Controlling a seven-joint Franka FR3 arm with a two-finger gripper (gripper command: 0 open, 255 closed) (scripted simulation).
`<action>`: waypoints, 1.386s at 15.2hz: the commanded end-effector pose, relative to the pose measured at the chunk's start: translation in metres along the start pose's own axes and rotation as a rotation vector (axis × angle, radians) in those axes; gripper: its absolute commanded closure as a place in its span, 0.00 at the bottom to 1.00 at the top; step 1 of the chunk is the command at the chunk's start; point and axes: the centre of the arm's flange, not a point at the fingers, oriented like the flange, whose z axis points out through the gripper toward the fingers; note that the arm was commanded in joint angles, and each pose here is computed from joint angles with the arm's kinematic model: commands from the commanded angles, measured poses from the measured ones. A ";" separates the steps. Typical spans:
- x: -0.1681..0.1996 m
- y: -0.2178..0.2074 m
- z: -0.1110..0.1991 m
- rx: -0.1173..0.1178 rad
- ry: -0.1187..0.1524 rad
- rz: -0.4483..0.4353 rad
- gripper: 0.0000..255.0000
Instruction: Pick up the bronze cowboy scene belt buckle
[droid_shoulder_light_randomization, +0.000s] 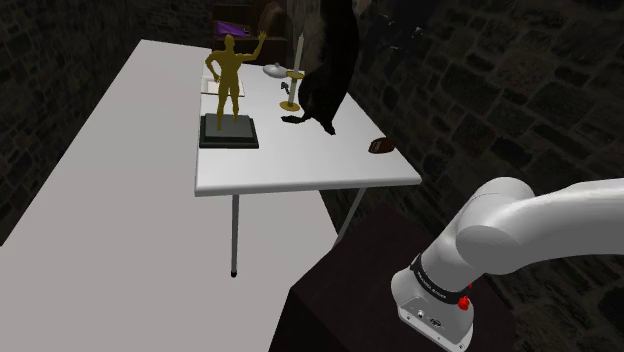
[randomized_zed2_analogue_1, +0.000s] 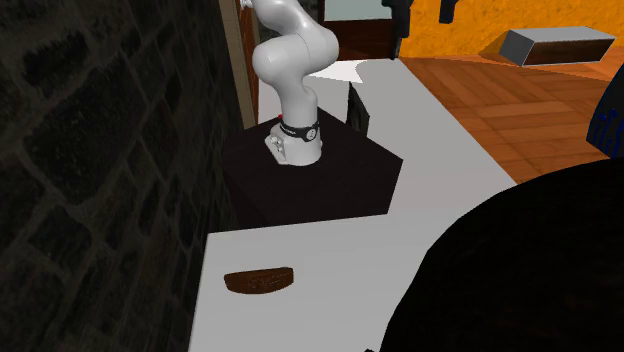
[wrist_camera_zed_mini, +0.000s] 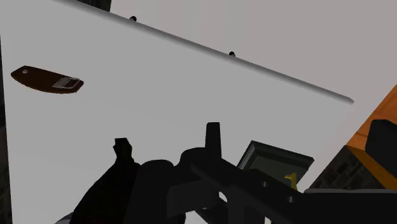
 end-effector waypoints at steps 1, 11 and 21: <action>0.000 0.000 0.000 0.000 0.000 0.000 0.00; 0.052 0.084 0.085 -0.052 -0.044 0.212 0.00; 0.080 0.180 0.167 -0.103 -0.088 0.423 0.00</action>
